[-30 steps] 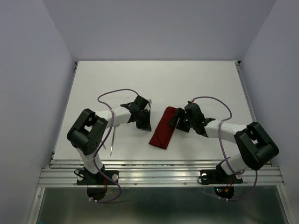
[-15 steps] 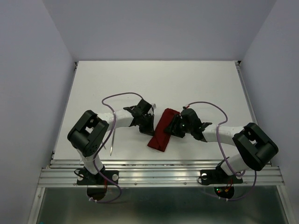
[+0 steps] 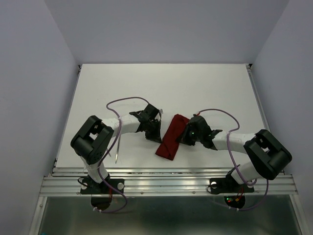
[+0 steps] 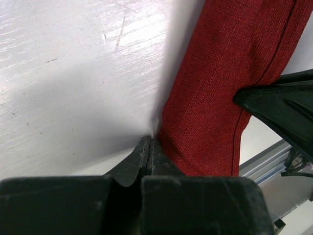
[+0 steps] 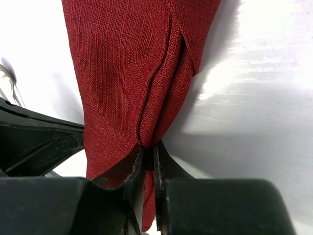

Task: Fold the napkin into a case and place the utensils inside
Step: Smooth out the smaller rectangle-folded napkin at the center of the board.

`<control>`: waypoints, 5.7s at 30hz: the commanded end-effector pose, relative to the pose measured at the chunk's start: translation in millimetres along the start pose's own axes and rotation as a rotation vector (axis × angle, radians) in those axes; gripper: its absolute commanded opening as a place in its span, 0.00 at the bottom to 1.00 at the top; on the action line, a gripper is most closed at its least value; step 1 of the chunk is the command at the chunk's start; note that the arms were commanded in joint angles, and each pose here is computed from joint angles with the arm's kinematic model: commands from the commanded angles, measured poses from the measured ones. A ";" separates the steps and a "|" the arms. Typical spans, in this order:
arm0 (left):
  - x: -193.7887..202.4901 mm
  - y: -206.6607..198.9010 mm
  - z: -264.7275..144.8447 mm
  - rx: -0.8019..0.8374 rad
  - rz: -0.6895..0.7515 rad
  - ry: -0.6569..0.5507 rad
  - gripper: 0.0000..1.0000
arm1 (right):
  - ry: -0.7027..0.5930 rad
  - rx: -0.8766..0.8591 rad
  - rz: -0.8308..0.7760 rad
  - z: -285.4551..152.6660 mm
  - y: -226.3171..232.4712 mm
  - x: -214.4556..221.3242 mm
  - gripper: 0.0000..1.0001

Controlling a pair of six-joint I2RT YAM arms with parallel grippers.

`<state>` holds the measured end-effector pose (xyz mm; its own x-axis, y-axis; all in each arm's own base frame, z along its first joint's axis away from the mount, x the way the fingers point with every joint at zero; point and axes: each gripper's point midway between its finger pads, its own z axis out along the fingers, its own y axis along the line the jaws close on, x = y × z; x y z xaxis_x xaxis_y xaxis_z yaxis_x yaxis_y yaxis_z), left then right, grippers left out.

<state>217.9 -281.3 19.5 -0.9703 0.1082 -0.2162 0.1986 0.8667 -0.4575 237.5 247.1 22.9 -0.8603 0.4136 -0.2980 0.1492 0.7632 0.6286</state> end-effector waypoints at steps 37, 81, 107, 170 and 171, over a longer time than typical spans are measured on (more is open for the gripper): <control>38.0 -21.0 -17.1 0.051 0.037 0.058 0.00 | 0.193 -0.009 -0.077 -27.8 -13.1 75.4 0.27; 15.0 -21.3 -13.7 0.019 0.063 0.002 0.00 | 0.173 -0.017 -0.154 -23.7 -8.9 51.0 0.63; 11.4 -23.4 -13.2 0.021 0.065 -0.006 0.00 | 0.225 -0.077 -0.355 -28.7 17.2 59.3 0.43; -156.2 -46.5 6.0 0.032 0.017 -0.222 0.00 | -0.149 0.048 -0.477 22.2 69.9 -160.7 0.28; -156.5 -46.8 8.2 0.037 0.016 -0.221 0.00 | -0.142 0.051 -0.497 26.1 71.5 -157.5 0.28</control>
<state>359.6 -329.2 61.6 -0.9133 0.0137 -0.4070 0.2028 0.8820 -0.4254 391.6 227.7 81.4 -0.7861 0.1546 -0.5985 -0.1178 0.9130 0.3906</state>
